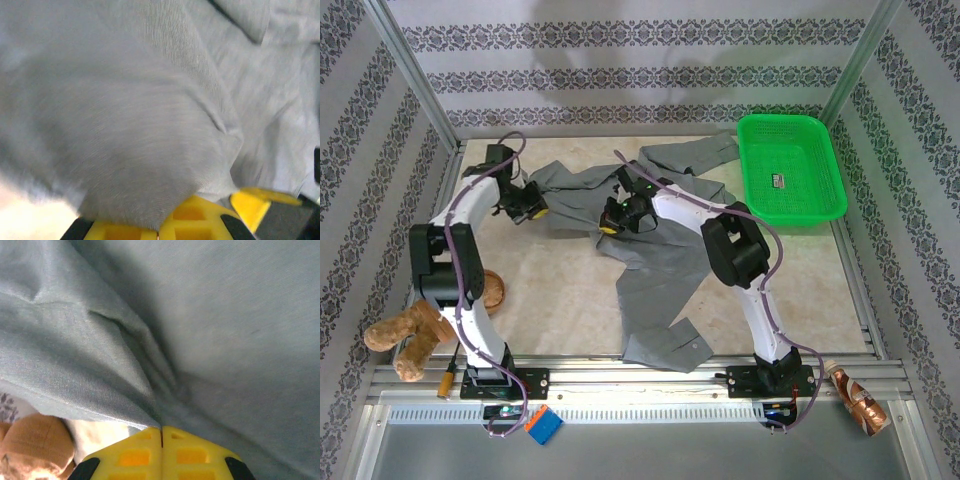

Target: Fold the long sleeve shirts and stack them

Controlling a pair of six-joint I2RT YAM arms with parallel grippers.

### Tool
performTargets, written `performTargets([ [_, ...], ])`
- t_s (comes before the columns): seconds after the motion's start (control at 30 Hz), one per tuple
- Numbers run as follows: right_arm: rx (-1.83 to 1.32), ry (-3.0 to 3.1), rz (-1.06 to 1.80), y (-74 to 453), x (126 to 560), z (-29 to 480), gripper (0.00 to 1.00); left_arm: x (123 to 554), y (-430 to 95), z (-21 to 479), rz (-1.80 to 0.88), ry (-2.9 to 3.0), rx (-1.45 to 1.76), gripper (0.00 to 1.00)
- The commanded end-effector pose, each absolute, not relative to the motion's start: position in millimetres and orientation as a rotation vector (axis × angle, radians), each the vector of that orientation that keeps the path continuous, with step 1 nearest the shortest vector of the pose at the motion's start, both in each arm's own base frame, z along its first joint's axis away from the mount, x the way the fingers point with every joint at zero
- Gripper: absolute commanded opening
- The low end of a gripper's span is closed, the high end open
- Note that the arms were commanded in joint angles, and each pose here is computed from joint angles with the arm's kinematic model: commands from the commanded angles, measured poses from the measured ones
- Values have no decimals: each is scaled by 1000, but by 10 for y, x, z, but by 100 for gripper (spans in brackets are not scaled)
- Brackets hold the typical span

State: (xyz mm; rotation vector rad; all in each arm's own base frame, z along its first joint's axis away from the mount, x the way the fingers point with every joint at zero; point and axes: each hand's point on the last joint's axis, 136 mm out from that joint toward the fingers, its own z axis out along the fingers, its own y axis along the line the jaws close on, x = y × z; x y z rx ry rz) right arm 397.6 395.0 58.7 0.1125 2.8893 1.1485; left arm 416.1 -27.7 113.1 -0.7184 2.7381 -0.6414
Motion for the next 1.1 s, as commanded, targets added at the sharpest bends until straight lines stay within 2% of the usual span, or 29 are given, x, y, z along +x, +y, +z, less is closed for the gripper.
performTargets([
  [0.0,10,2959,1123,3989,3640,671,1,3655,134,1223,-380,2942,-561,5],
  [0.1,-74,2997,1116,4097,3418,654,8,3484,238,1318,-262,3014,-483,5],
  [0.27,-160,3024,1048,4029,3227,699,31,3160,546,1408,61,3120,-417,7],
  [0.3,-153,3018,1020,3958,3221,715,41,3120,604,1440,124,3125,-405,10],
  [0.37,-135,3016,960,3780,3207,717,46,3078,679,1503,202,3114,-402,28],
  [0.47,-102,3003,876,3475,3203,744,55,3032,754,1630,293,3063,-417,46],
  [0.53,-86,2987,803,3248,3206,793,57,2981,777,1688,323,3026,-441,54],
  [0.6,-76,2960,718,3015,3226,865,60,2911,763,1700,321,3012,-464,56],
  [0.83,63,2887,118,1750,3309,883,65,2788,274,1410,-61,2978,-604,60],
  [0.93,118,2915,70,1515,3267,678,65,2868,22,1263,-142,2978,-575,60],
  [1.07,175,2930,121,1512,3255,443,64,3114,-335,1077,-235,2965,-521,60],
])
